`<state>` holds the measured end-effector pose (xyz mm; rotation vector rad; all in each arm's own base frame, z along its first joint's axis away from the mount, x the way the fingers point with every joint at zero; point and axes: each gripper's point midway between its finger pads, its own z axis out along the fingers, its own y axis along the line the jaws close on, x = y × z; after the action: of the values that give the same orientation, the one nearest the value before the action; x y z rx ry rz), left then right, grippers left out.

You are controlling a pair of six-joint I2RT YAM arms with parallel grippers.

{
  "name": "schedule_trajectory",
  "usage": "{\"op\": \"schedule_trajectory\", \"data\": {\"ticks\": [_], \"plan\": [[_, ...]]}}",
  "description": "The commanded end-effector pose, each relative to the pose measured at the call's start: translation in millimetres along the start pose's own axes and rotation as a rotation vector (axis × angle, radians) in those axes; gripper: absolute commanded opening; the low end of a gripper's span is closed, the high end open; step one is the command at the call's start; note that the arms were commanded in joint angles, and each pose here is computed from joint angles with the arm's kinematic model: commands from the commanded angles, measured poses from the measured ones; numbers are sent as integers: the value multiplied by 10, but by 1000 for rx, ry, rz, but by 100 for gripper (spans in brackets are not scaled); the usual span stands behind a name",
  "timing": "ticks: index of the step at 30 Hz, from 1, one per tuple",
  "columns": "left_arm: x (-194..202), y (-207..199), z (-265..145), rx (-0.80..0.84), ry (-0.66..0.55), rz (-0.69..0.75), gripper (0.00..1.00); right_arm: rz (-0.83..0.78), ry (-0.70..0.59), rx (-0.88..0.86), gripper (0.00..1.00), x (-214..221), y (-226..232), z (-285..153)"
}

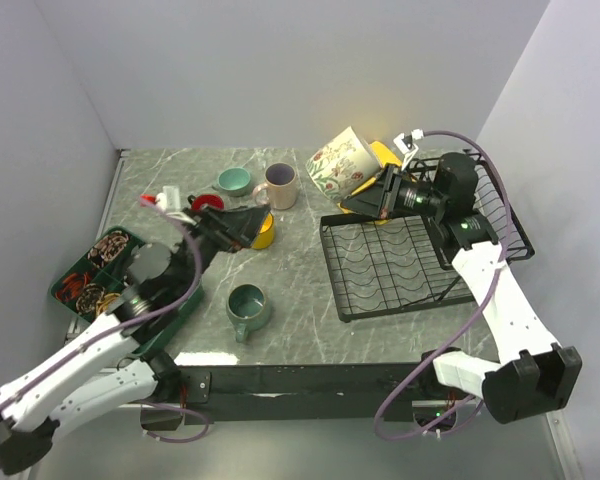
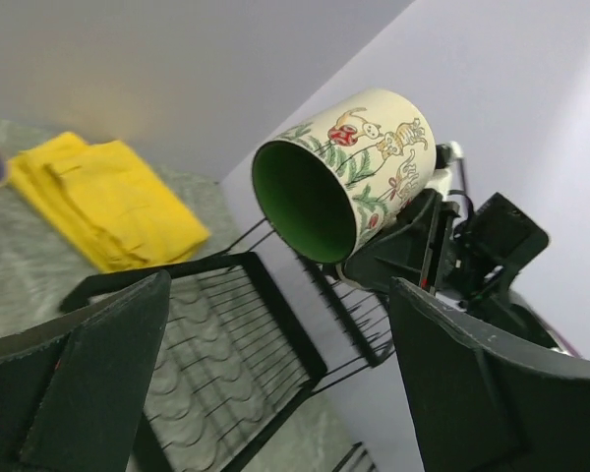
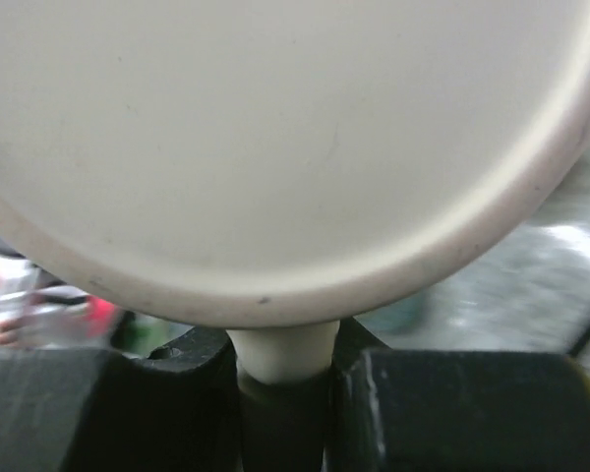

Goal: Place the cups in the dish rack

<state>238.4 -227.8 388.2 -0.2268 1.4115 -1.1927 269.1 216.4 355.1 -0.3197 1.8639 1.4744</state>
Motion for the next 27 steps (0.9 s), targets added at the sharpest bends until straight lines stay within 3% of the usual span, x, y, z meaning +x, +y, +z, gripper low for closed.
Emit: {"op": "schedule_trajectory", "data": {"ticks": [1, 5, 11, 27], "plan": [[-96, 255, -362, -112, 15, 121, 97, -397, -129, 178, 0, -251, -7, -165], [-62, 411, -620, -157, 43, 126, 96, -531, -139, 311, 0, -141, -250, -213], [-42, 571, -852, -180, 17, 70, 96, -579, -117, 424, 0, 19, -585, -288], [-18, 618, -875, -193, 14, 48, 96, -605, -25, 596, 0, 314, -1359, -210]]}}
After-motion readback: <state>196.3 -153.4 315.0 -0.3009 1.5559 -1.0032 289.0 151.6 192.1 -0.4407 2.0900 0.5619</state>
